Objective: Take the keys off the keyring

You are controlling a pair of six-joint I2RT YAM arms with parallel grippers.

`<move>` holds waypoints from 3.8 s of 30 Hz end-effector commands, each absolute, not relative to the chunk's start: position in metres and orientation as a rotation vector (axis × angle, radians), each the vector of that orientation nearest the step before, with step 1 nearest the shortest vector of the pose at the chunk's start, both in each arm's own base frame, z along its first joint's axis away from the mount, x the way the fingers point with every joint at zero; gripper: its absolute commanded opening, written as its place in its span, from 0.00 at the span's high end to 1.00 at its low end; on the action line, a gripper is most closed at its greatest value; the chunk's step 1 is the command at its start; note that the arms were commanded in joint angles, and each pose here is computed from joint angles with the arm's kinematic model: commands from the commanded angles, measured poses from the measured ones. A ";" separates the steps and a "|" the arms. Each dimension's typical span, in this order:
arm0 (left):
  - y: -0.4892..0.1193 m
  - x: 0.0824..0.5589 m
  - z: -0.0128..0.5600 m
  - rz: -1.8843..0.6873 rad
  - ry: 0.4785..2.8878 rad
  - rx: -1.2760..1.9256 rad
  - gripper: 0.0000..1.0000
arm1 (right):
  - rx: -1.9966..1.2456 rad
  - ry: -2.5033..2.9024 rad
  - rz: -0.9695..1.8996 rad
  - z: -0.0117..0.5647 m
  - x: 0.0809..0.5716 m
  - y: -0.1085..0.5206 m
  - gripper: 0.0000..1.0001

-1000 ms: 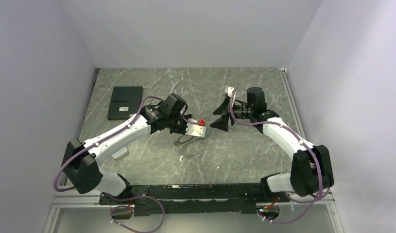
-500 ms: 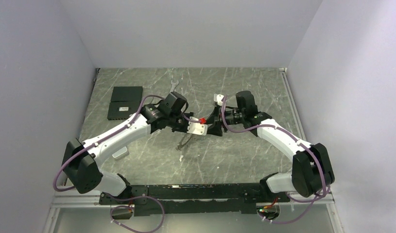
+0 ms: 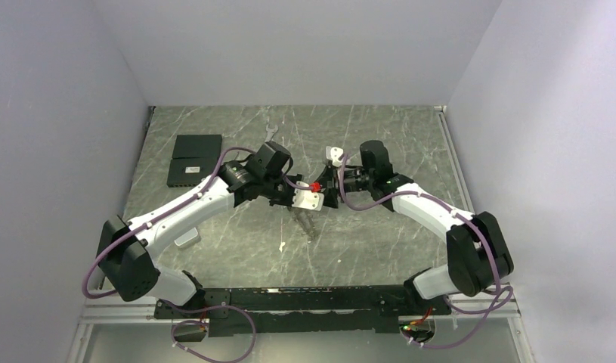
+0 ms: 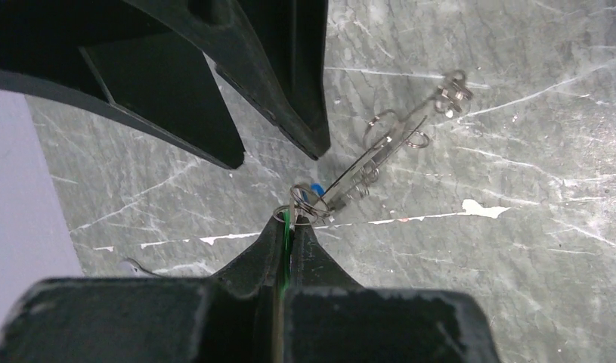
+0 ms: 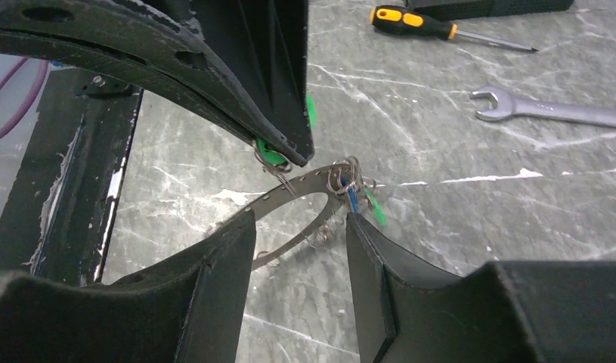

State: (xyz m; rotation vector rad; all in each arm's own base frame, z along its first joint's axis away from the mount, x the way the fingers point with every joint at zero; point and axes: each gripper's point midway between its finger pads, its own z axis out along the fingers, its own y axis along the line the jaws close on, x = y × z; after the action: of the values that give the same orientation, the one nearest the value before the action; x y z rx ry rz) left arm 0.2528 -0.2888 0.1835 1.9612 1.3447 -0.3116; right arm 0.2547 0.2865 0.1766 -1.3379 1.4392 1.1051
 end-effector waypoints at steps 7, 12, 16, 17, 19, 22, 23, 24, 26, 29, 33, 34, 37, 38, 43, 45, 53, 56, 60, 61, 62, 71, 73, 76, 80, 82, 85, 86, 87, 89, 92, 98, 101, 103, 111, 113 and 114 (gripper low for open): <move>-0.301 0.245 0.202 -0.376 1.263 1.922 1.00 | -1.469 1.252 1.106 0.181 0.241 0.304 0.53; -0.300 0.244 0.202 -0.383 1.266 1.915 1.00 | -1.508 1.225 1.104 0.178 0.236 0.309 0.56; -0.301 0.243 0.203 -0.391 1.268 1.909 1.00 | -1.523 1.216 1.106 0.176 0.233 0.310 0.60; -0.301 0.242 0.203 -0.392 1.269 1.910 1.00 | -1.525 1.213 1.107 0.176 0.233 0.310 0.61; -0.300 0.242 0.202 -0.391 1.269 1.909 1.00 | -1.531 1.212 1.114 0.175 0.231 0.311 0.64; -0.299 0.241 0.200 -0.388 1.266 1.915 1.00 | -1.541 1.202 1.120 0.176 0.229 0.312 0.67; -0.299 0.241 0.200 -0.388 1.267 1.915 1.00 | -1.546 1.199 1.121 0.177 0.228 0.312 0.69; -0.298 0.241 0.199 -0.388 1.269 1.914 1.00 | -1.549 1.200 1.121 0.176 0.227 0.312 0.70; -0.298 0.241 0.199 -0.387 1.273 1.912 1.00 | -1.558 1.198 1.112 0.174 0.227 0.312 0.74; -0.296 0.241 0.200 -0.382 1.287 1.900 1.00 | -1.568 1.212 1.106 0.170 0.226 0.310 0.83; -0.293 0.239 0.200 -0.387 1.305 1.888 1.00 | -1.556 1.227 1.108 0.170 0.227 0.310 1.00; -0.292 0.239 0.200 -0.389 1.309 1.886 1.00 | -1.551 1.234 1.111 0.170 0.227 0.310 1.00; -0.288 0.240 0.197 -0.386 1.330 1.874 1.00 | -1.539 1.257 1.114 0.170 0.228 0.310 1.00; -0.287 0.240 0.195 -0.383 1.337 1.873 1.00 | -1.533 1.256 1.110 0.171 0.229 0.311 1.00; -0.279 0.239 0.187 -0.376 1.367 1.865 1.00 | -1.508 1.265 1.122 0.172 0.230 0.310 1.00; -0.277 0.238 0.183 -0.376 1.375 1.865 1.00 | -1.502 1.262 1.129 0.173 0.229 0.310 1.00; -0.276 0.232 0.170 -0.408 1.384 1.875 1.00 | -1.460 1.275 1.150 0.179 0.232 0.310 1.00; -0.276 0.230 0.165 -0.418 1.390 1.878 1.00 | -1.441 1.286 1.152 0.179 0.234 0.310 1.00; -0.276 0.229 0.163 -0.426 1.397 1.870 1.00 | -1.423 1.304 1.144 0.179 0.238 0.310 1.00; -0.276 0.229 0.163 -0.428 1.398 1.869 1.00 | -1.425 1.302 1.144 0.179 0.237 0.310 1.00; -0.276 0.228 0.163 -0.429 1.399 1.868 1.00 | -1.428 1.299 1.146 0.179 0.237 0.309 1.00; -0.272 0.235 0.154 -0.393 1.426 1.830 1.00 | -1.455 1.272 1.184 0.180 0.228 0.308 1.00; -0.272 0.234 0.151 -0.402 1.435 1.822 1.00 | -1.457 1.271 1.188 0.180 0.227 0.308 1.00; -0.273 0.234 0.149 -0.418 1.454 1.802 1.00 | -1.460 1.270 1.192 0.180 0.225 0.307 1.00; -0.275 0.236 0.147 -0.425 1.470 1.770 1.00 | -1.472 1.268 1.195 0.177 0.222 0.306 1.00; -0.276 0.237 0.147 -0.429 1.476 1.758 1.00 | -1.487 1.263 1.192 0.175 0.220 0.305 1.00; -0.275 0.241 0.150 -0.434 1.494 1.727 1.00 | -1.517 1.254 1.169 0.171 0.218 0.302 1.00; -0.276 0.242 0.152 -0.437 1.497 1.719 1.00 | -1.531 1.251 1.162 0.169 0.217 0.301 1.00; -0.275 0.244 0.154 -0.438 1.504 1.706 1.00 | -1.544 1.251 1.156 0.166 0.215 0.299 1.00; -0.276 0.246 0.159 -0.450 1.515 1.682 1.00 | -1.559 1.250 1.147 0.163 0.213 0.297 1.00; -0.278 0.247 0.166 -0.473 1.524 1.660 1.00 | -1.572 1.252 1.136 0.158 0.212 0.295 1.00; -0.285 0.242 0.178 -0.544 1.522 1.653 1.00 | -1.581 1.251 1.117 0.156 0.213 0.295 1.00; -0.288 0.240 0.184 -0.564 1.519 1.650 1.00 | -1.581 1.253 1.114 0.155 0.214 0.295 1.00; -0.290 0.237 0.189 -0.587 1.513 1.652 1.00 | -1.579 1.254 1.114 0.155 0.214 0.295 1.00; -0.298 0.230 0.210 -0.657 1.506 1.628 1.00 | -1.557 1.260 1.124 0.160 0.217 0.297 1.00; -0.298 0.229 0.212 -0.660 1.507 1.629 1.00 | -1.536 1.276 1.119 0.163 0.221 0.298 0.99; -0.298 0.229 0.212 -0.659 1.508 1.629 1.00 | -1.519 1.296 1.114 0.165 0.225 0.298 0.91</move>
State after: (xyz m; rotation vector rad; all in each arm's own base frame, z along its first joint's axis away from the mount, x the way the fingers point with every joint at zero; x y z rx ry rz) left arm 0.2240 -0.2840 0.1730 1.6872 1.5982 -0.6247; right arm 0.2204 0.2980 0.1557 -1.5533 1.2737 1.1155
